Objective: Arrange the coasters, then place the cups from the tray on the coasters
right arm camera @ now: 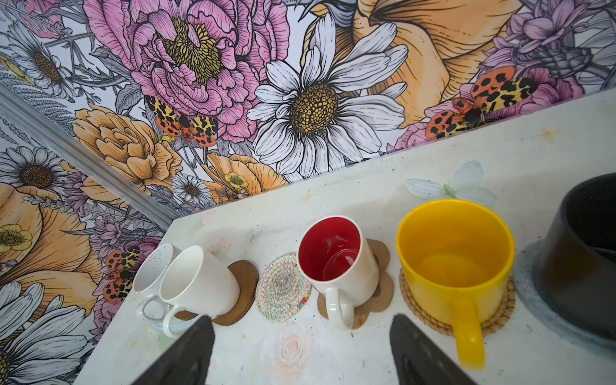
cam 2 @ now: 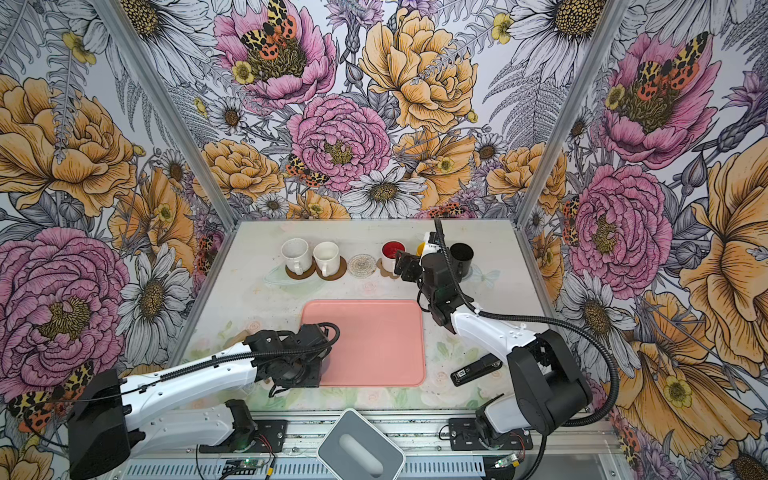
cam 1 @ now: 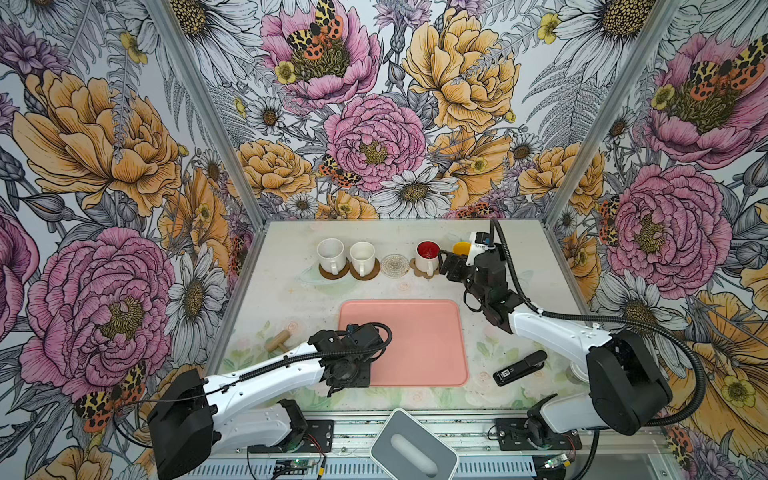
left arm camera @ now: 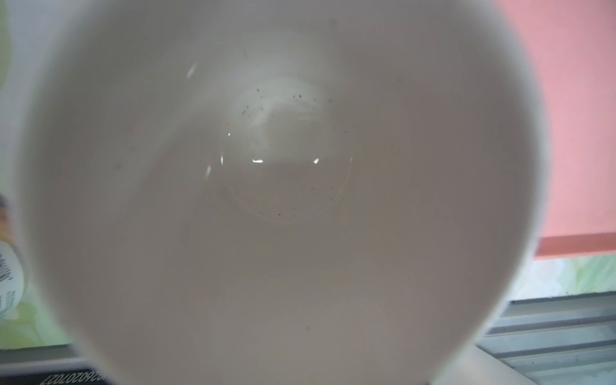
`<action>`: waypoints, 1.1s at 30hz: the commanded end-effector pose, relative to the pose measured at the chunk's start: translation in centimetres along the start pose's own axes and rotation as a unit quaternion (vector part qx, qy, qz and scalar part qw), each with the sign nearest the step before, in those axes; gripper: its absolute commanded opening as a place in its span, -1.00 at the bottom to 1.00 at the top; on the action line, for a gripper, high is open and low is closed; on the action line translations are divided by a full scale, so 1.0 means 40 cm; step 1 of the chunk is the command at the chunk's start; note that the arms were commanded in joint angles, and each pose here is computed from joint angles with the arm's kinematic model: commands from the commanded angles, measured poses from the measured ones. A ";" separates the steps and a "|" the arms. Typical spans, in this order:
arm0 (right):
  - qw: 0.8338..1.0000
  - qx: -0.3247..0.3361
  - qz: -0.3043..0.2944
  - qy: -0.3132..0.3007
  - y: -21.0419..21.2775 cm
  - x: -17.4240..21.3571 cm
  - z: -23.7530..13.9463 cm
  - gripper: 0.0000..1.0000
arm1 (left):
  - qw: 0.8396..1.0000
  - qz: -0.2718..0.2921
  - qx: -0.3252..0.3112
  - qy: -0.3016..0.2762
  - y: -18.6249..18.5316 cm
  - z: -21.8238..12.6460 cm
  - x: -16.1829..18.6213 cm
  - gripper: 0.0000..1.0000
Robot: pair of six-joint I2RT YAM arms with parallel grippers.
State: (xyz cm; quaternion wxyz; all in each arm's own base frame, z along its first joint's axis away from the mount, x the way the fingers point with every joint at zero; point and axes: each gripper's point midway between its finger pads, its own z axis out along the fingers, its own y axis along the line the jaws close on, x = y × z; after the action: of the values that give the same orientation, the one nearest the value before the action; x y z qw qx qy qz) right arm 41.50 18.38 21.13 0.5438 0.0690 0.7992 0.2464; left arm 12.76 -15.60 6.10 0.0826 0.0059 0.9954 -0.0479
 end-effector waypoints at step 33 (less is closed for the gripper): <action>1.000 -0.008 0.021 -0.005 -0.001 -0.025 0.015 0.66 | 1.000 -0.013 -0.001 -0.018 0.007 0.033 -0.025 -1.00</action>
State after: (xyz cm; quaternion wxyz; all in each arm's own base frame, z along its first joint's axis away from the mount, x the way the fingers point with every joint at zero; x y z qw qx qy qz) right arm 41.83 17.95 20.93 0.5382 0.0796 0.7996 0.2543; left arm 13.20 -15.15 4.51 0.0832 -0.0007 0.9959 -0.0366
